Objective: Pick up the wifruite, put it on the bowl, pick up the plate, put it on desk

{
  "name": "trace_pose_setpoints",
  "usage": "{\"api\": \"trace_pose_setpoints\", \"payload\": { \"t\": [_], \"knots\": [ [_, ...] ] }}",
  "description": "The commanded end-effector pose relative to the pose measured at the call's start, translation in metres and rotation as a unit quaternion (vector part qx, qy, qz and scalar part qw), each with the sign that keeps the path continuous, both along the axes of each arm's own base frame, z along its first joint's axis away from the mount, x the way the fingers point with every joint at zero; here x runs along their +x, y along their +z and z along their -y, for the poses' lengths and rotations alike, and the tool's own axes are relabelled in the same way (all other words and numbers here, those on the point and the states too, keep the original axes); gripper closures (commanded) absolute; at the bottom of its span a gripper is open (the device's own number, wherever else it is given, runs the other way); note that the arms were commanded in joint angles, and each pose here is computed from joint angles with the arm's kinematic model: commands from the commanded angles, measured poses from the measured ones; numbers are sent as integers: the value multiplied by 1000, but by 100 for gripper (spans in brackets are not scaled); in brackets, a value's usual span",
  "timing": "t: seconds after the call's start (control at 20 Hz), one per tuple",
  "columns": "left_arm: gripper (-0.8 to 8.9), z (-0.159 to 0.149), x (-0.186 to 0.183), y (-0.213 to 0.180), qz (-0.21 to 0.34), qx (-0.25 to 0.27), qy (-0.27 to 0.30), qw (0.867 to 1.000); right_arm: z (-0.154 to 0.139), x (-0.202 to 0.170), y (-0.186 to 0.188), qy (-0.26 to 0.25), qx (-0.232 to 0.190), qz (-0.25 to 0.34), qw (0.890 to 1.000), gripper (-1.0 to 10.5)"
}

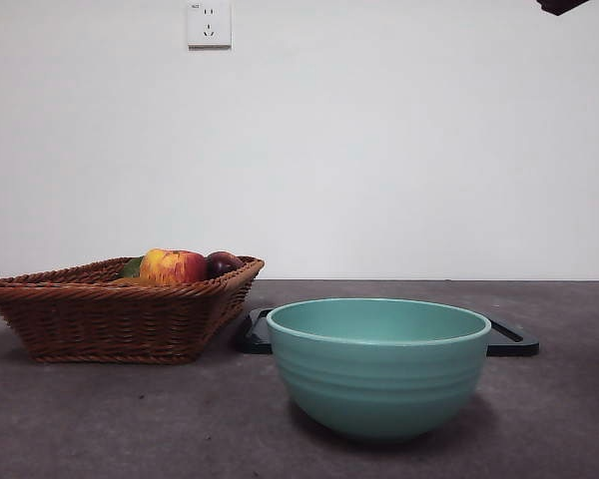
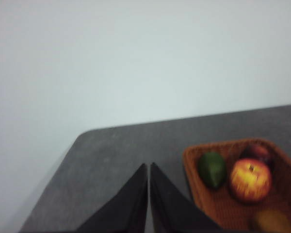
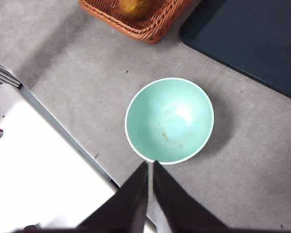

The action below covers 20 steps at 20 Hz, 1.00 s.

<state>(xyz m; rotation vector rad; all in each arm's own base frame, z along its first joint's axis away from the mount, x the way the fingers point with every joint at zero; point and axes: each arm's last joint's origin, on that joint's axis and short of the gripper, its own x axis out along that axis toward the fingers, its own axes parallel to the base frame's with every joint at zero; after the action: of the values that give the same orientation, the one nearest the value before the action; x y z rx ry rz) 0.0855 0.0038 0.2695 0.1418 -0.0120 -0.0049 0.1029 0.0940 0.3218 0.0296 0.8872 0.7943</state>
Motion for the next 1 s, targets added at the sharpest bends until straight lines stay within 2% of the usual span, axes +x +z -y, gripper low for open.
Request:
{"api": "trace_pose_setpoints", "payload": {
  "t": [0.05,0.4,1.0],
  "knots": [
    [806,-1,0,-21,-6,-1,8,1000,-2,1,5,6,3,11,1000,940],
    [806,-2,3,-79,-45,-9,10,999,-2,1,5,7,4,11,1000,941],
    [806,-2,10,-120,-96,-35,12,995,-2,1,5,7,4,11,1000,941]
  ]
}}
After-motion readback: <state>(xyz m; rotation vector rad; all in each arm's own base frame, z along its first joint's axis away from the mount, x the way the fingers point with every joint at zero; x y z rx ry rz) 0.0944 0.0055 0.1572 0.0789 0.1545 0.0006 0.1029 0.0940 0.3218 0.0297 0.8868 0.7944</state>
